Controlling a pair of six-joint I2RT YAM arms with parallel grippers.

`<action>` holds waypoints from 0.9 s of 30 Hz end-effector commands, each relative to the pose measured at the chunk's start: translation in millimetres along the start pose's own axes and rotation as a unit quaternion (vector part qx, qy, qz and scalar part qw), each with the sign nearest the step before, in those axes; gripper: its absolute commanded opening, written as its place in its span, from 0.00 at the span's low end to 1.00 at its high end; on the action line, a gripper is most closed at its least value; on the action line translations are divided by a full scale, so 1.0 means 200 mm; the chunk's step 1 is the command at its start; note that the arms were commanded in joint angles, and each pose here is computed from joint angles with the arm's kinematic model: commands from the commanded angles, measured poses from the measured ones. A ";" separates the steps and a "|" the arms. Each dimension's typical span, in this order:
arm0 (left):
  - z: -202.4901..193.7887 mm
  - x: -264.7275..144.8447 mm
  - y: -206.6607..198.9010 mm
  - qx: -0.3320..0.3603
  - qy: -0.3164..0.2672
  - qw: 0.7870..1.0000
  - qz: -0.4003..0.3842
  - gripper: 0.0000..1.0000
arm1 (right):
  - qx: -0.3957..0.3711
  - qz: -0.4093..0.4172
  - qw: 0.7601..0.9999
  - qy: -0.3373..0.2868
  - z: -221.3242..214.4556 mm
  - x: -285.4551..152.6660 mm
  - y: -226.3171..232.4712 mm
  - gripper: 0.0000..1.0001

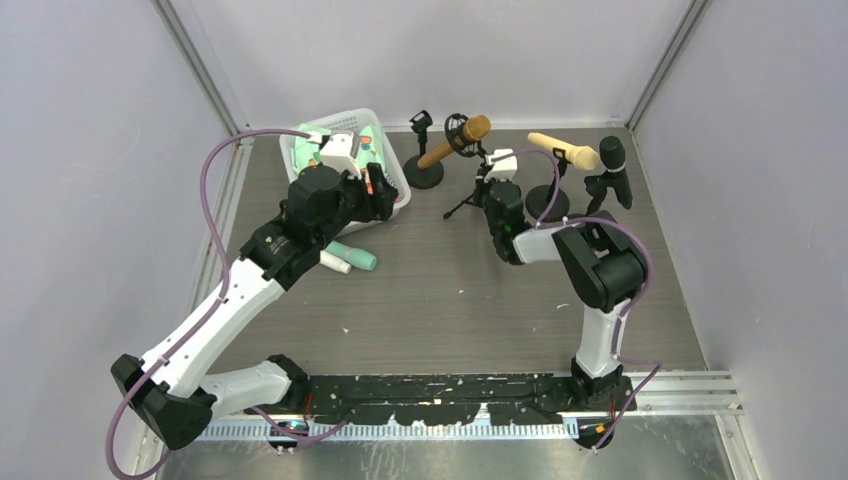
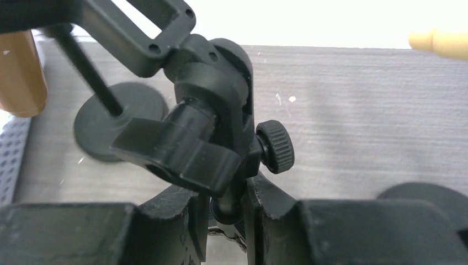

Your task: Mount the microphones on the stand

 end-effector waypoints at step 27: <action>-0.05 -0.08 0.09 0.002 0.000 0.998 0.062 0.67 | -0.002 -0.042 0.999 -0.029 0.19 0.37 -0.28 0.55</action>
Point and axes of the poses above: each gripper's point midway between its finger pads, its own x axis out along the fingers, its own y axis along the line the jaws close on, z = x × y, the point moved 10 cm from there along -x, back along the fingers, and after that the axes turned 1 degree about x, right-handed, at the moved point
